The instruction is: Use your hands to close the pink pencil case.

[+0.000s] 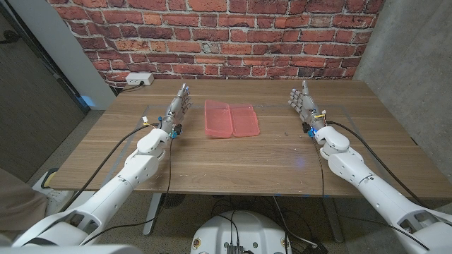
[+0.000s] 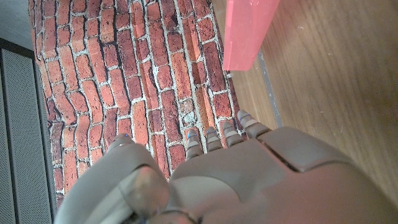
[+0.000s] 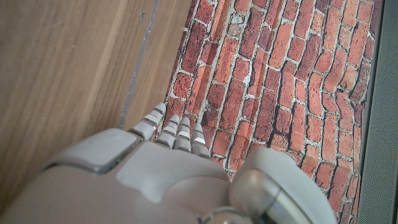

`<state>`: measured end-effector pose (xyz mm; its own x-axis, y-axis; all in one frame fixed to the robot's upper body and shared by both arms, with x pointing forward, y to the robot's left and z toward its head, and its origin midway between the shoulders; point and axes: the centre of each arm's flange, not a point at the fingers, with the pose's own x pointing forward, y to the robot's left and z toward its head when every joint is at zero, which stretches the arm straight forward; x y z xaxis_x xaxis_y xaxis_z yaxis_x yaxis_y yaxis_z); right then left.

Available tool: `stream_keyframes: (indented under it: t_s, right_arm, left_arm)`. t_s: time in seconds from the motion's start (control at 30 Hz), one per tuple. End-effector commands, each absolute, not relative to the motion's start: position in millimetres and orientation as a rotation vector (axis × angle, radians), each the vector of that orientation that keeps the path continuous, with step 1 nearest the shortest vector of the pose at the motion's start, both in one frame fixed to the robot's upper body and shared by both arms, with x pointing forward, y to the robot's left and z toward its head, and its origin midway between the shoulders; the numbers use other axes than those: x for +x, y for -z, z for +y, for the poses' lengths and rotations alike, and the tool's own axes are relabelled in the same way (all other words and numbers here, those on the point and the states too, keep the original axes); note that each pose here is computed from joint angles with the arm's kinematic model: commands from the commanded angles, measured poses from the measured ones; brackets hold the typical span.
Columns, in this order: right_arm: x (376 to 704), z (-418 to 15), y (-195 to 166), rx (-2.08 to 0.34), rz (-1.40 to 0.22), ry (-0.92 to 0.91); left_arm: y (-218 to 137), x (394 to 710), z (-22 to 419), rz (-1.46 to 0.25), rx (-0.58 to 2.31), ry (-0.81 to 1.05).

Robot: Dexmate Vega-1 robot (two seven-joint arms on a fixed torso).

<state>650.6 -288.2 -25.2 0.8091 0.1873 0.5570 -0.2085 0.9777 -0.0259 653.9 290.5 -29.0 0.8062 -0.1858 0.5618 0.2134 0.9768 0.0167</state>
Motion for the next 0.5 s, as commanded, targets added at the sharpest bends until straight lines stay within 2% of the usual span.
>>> stream_keyframes:
  t_s: [0.03, 0.5]
  right_arm:
    - [651.2, -286.0, 24.3, 0.035, -0.574, -0.22]
    - [644.9, -278.6, 24.9, 0.019, -0.589, -0.205]
  left_arm:
    - [31.8, 654.1, 288.7, -0.607, -0.059, 0.211]
    - [50.5, 640.1, 301.6, -0.626, -0.043, 0.071]
